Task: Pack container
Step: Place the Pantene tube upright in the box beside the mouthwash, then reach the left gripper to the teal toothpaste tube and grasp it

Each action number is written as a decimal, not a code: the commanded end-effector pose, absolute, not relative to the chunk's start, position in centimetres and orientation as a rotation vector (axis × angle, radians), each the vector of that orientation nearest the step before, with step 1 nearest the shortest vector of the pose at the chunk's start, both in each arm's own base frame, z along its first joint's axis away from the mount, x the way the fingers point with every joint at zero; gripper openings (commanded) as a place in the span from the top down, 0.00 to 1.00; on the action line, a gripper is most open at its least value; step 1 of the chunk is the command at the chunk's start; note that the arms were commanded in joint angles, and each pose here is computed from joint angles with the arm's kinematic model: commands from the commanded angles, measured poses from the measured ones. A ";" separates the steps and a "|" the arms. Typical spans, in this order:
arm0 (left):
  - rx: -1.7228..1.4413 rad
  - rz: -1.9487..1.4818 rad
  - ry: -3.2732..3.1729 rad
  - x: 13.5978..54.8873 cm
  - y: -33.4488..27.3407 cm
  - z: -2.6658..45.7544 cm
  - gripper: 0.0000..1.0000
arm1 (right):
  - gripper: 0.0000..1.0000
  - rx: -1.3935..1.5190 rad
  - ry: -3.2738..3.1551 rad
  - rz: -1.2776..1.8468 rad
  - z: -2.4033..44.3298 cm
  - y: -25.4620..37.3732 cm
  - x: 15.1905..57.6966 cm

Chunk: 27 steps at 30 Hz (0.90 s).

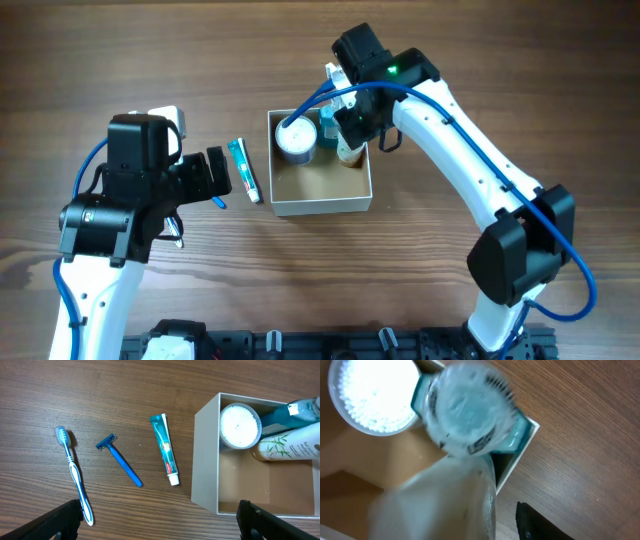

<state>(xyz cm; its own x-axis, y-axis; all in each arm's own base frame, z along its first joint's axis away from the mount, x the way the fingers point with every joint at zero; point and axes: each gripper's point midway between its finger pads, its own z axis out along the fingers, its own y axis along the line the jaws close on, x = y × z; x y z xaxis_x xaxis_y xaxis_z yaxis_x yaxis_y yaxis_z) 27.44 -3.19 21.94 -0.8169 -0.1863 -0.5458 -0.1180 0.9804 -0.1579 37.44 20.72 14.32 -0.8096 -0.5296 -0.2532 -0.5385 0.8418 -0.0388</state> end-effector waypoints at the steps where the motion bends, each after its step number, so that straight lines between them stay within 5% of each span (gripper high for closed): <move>1: -0.213 -0.179 2.522 27.6 -3.5 22.6 0.00 | 0.44 -0.601 2.618 0.061 21.9 19.2 37.4; 5: -0.213 -0.179 2.522 27.6 -3.6 22.6 0.00 | 0.42 -0.105 2.440 -0.030 30.2 12.4 36.9; 7: -0.213 -0.179 2.523 27.6 -3.5 22.6 0.00 | 0.19 0.145 2.393 -0.004 32.3 8.9 36.0; 10: -0.212 -0.180 2.523 27.6 -3.6 22.6 0.00 | 0.01 0.469 2.383 0.058 33.1 4.0 34.1; 19: -0.310 -0.213 2.522 27.9 -3.7 22.7 0.00 | 0.00 0.665 2.671 0.208 23.3 -1.4 31.3; 27: -0.539 -0.247 2.603 34.4 -4.5 20.4 0.00 | 0.00 0.558 2.777 0.156 17.9 -1.5 30.5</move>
